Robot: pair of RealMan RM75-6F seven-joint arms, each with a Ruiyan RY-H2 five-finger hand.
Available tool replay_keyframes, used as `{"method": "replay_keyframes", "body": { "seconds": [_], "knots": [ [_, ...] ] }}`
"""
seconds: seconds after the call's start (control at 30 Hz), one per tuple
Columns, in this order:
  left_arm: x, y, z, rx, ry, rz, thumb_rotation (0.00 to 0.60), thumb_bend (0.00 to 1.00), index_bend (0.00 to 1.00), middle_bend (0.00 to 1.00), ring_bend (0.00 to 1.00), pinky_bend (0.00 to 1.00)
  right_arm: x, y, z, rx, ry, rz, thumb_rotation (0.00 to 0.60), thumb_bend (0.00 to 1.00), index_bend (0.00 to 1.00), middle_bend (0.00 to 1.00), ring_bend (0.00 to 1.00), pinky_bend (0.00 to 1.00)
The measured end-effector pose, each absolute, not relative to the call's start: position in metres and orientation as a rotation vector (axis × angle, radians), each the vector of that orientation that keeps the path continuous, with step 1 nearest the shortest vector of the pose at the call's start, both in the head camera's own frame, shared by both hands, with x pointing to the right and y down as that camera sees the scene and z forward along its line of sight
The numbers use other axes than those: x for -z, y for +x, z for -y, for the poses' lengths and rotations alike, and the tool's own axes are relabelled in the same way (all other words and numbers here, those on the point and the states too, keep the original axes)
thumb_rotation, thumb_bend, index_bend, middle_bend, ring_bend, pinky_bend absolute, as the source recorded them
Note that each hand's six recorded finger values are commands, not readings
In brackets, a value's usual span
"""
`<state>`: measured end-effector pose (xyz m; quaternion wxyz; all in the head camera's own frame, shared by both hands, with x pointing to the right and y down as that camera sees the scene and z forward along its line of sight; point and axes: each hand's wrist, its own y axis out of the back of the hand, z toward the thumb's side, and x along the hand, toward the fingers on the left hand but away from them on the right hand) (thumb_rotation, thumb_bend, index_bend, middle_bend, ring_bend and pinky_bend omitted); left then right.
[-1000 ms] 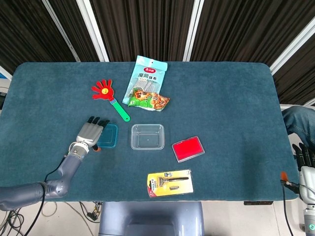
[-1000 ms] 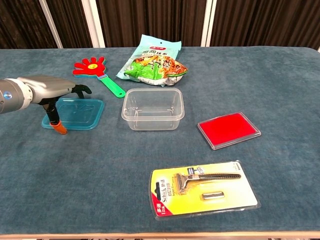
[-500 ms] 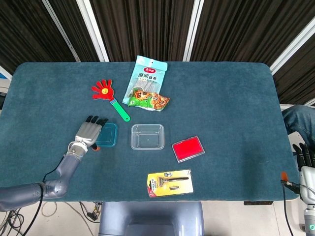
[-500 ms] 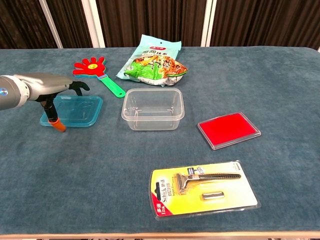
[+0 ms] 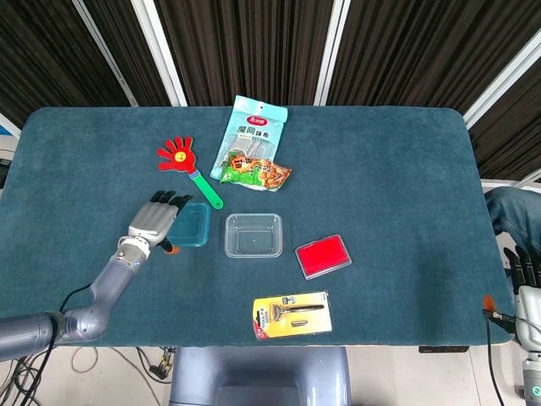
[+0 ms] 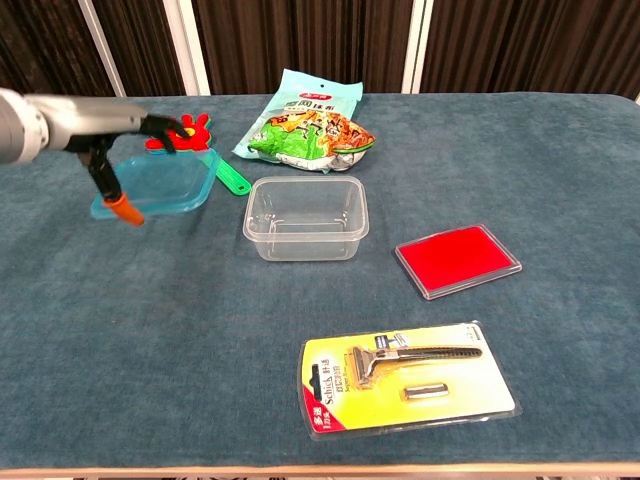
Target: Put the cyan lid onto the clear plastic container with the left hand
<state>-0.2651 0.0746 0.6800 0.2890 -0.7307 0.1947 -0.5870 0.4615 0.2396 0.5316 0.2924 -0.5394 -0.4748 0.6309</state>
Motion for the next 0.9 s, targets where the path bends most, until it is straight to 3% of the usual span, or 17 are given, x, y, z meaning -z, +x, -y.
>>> {"method": "replay_keyframes", "body": {
  "seconds": [0.4,0.9],
  "knots": [
    [-0.653,-0.203,-0.059,1.557,-2.031,-0.56,0.6,0.18,0.09,0.36,0.0,0.0,-0.531,0.462,-0.24,-1.68,-1.431,1.267,0.6,0.41,0.03,0.0,0.0,0.0],
    [-0.655,-0.136,-0.082,1.454,-2.103,-0.636,0.6,0.18,0.1,0.35,0.0,0.0,-0.53,0.462,-0.24,-1.671,-1.431,1.276,0.6,0.41,0.03,0.0,0.0,0.0]
  ]
}}
